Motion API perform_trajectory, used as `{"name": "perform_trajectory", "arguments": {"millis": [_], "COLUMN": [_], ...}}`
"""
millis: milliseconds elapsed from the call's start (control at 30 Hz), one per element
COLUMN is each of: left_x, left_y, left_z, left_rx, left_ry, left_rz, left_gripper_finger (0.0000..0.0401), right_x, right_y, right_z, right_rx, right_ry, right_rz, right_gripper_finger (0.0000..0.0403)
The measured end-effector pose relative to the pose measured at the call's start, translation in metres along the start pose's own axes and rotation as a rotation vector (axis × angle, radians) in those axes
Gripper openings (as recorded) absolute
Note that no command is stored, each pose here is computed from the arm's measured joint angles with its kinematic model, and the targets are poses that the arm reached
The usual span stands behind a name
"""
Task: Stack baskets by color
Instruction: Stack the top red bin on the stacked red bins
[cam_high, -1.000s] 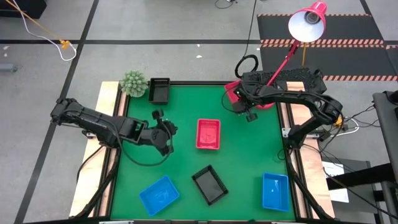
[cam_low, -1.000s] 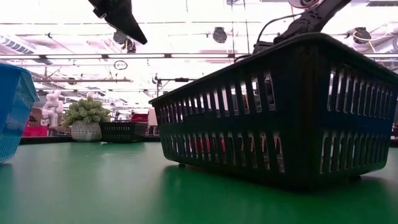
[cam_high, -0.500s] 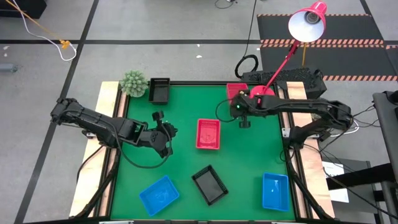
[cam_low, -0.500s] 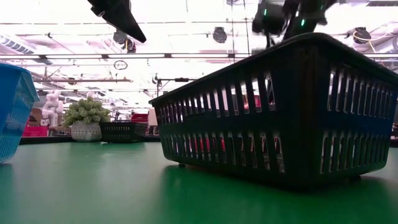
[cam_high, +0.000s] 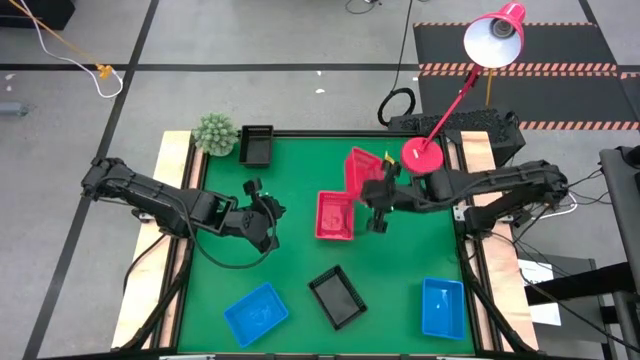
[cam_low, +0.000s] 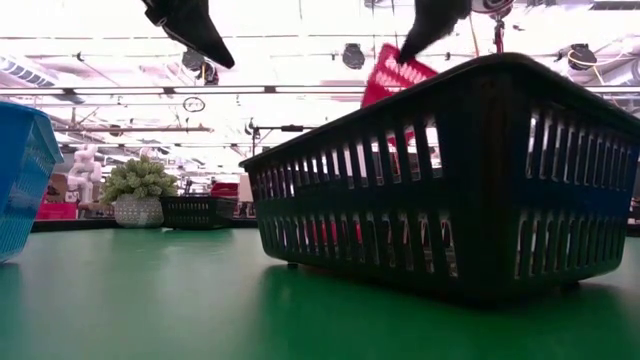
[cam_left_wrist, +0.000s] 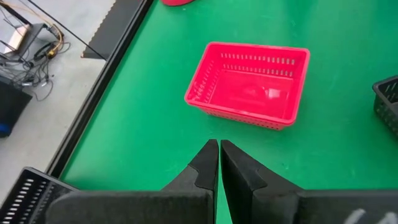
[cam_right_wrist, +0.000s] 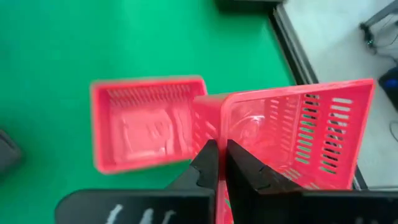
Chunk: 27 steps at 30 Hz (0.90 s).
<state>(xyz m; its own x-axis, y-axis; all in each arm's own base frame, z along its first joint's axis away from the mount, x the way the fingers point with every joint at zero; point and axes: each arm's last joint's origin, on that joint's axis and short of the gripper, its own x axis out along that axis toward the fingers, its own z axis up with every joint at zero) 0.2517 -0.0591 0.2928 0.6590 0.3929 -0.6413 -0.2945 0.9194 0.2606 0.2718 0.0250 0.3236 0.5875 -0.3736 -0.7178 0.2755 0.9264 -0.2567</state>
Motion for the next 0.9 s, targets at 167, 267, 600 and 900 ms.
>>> {"name": "perform_trajectory", "arguments": {"millis": [167,267,600,900], "left_x": [0.0,0.0,0.0,0.0], "left_y": [-0.001,0.0,0.0,0.0], "left_z": [0.0,-0.001,-0.001,-0.002], "left_rx": [-0.021,-0.025,-0.046,-0.05], "left_ry": [0.0,0.003,0.005,0.012], "left_rz": [-0.002,-0.001,0.0,0.002], "left_gripper_finger": [0.0021,0.0021,0.0021,0.0021], "right_x": [-0.009,-0.007,0.025,0.052], "right_y": [0.035,0.054,0.106,0.13], "right_z": [0.016,0.024,0.041,0.057], "right_rx": [0.013,0.006,0.028,-0.003], "right_ry": [-0.053,-0.067,-0.013,0.106], "right_rz": [0.018,0.001,-0.013,-0.072], "right_gripper_finger": [0.0006,0.0006,0.0006,0.0006]}}
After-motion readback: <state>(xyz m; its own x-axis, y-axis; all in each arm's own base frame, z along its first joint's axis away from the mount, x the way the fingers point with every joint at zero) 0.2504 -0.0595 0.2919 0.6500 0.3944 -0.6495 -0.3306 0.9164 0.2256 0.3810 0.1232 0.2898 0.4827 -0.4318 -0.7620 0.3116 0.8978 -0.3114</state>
